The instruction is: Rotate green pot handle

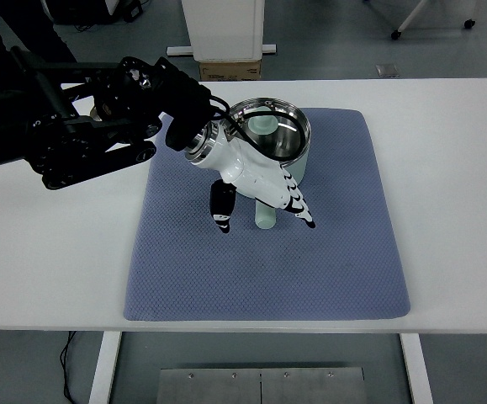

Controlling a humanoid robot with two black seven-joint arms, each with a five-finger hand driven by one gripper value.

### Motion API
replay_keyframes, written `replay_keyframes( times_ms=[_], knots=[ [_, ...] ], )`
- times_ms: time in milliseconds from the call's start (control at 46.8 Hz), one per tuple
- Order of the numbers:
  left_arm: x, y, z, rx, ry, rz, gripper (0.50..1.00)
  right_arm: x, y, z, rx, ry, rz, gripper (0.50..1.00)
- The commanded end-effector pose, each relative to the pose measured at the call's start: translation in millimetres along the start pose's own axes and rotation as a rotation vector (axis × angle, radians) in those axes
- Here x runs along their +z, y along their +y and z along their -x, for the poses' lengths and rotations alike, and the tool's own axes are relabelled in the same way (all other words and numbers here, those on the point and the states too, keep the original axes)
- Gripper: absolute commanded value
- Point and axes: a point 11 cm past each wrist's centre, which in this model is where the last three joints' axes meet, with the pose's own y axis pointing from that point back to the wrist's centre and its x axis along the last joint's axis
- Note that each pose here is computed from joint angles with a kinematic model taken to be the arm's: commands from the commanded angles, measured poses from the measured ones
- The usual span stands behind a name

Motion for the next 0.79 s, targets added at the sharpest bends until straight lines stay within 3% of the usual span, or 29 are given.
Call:
replay_keyframes(
  times_ms=[0,769],
  knots=[
    [1,-3,0,-0.003,-0.001,0.005,1.0,-0.1,0.0,0.0,0.0,0.0,0.0,1.0],
    [-6,-21,19,-0.013,0.055,0.004,1.0,-0.1,0.0,0.0,0.0,0.0,0.0,1.0]
  ],
)
